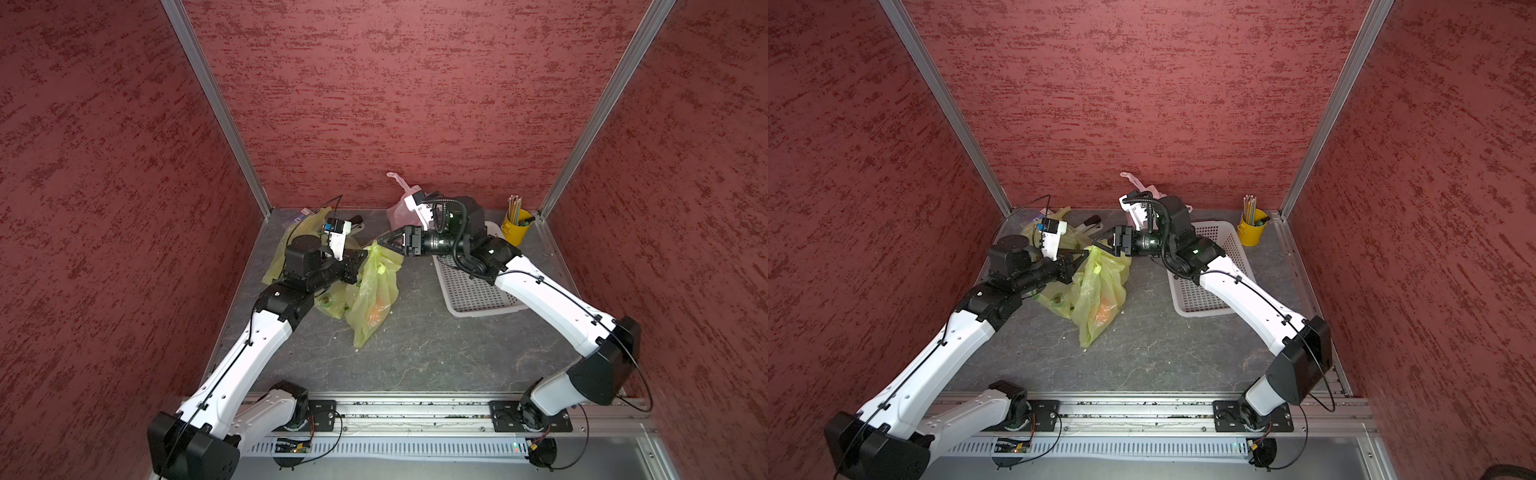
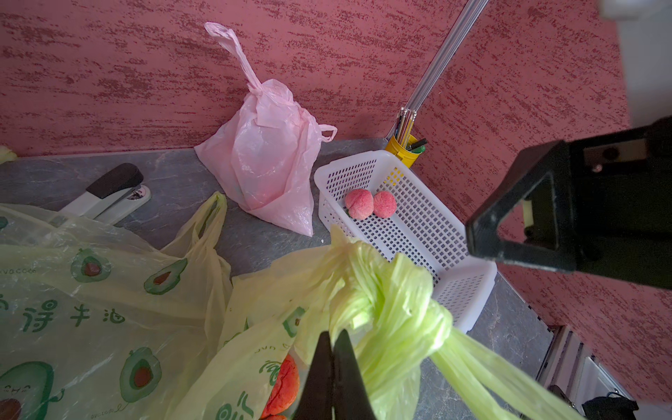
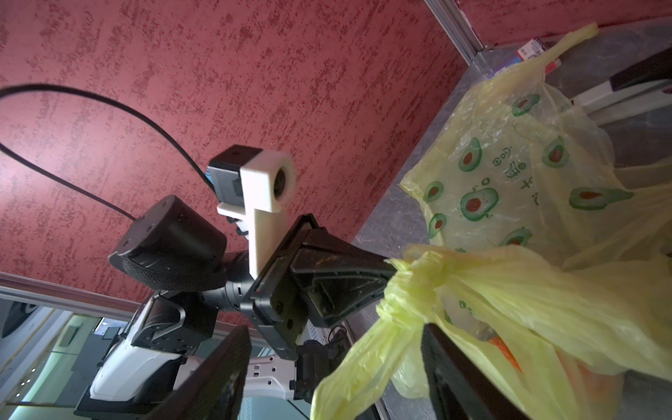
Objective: Place the peach into a plastic bag & tie a knot
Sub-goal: Tie the plastic bag at the center of the board.
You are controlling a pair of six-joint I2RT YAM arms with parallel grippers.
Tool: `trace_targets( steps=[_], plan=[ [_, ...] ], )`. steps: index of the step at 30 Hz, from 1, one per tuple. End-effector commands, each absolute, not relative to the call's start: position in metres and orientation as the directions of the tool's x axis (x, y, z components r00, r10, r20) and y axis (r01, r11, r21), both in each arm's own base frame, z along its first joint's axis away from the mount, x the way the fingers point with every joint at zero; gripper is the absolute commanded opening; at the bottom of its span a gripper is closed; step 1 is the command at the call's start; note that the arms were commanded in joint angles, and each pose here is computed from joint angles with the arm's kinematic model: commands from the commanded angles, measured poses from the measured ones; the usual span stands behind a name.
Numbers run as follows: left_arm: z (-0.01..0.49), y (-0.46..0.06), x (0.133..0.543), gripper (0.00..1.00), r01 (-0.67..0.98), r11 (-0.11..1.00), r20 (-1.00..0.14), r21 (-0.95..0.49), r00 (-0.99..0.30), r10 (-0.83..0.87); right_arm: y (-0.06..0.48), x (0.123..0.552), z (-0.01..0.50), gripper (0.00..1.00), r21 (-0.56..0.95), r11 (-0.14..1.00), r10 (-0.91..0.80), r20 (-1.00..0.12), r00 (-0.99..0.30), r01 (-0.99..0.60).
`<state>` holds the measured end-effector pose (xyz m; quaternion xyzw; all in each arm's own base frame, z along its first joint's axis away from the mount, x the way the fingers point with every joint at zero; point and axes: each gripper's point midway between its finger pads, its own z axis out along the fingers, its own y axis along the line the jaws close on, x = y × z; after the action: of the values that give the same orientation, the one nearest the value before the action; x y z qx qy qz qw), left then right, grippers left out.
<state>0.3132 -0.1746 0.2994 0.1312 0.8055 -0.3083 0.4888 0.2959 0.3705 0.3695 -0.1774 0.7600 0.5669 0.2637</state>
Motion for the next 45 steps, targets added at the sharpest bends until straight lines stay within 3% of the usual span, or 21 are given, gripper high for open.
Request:
trace_targets(
  steps=[1,8,13,20,24,33,45],
  plan=[
    [0.307,-0.175,0.316,0.0,0.523,0.778,-0.882,-0.349,-0.465,-0.083,0.37,0.287,0.363,0.73,0.759,0.329,0.001,-0.595,-0.803,-0.562],
    [0.308,-0.177,0.318,0.0,0.527,0.775,-0.882,-0.349,-0.465,-0.081,0.381,0.27,0.344,0.69,0.759,0.343,-0.075,-0.565,-0.821,-0.554],
    [0.309,-0.179,0.319,0.0,0.53,0.772,-0.881,-0.35,-0.466,-0.08,0.389,0.268,0.33,0.6,0.76,0.352,-0.107,-0.548,-0.83,-0.547],
    [0.316,-0.176,0.317,0.0,0.524,0.785,-0.888,-0.33,-0.454,-0.071,0.386,0.271,0.316,0.18,0.753,0.385,-0.1,-0.541,-0.835,-0.534],
    [0.316,-0.161,0.326,0.0,0.458,0.845,-0.89,-0.276,-0.453,-0.046,0.38,0.267,0.312,0.01,0.749,0.396,-0.092,-0.542,-0.835,-0.53],
    [0.307,-0.1,0.373,0.0,0.195,0.975,-0.873,-0.108,-0.487,0.0,0.363,0.254,0.3,0.0,0.75,0.417,-0.078,-0.533,-0.842,-0.513],
    [0.331,-0.028,0.43,0.0,-0.036,0.999,-0.885,-0.024,-0.464,-0.038,0.332,0.23,0.268,0.0,0.737,0.473,-0.069,-0.514,-0.855,-0.482]
  ],
)
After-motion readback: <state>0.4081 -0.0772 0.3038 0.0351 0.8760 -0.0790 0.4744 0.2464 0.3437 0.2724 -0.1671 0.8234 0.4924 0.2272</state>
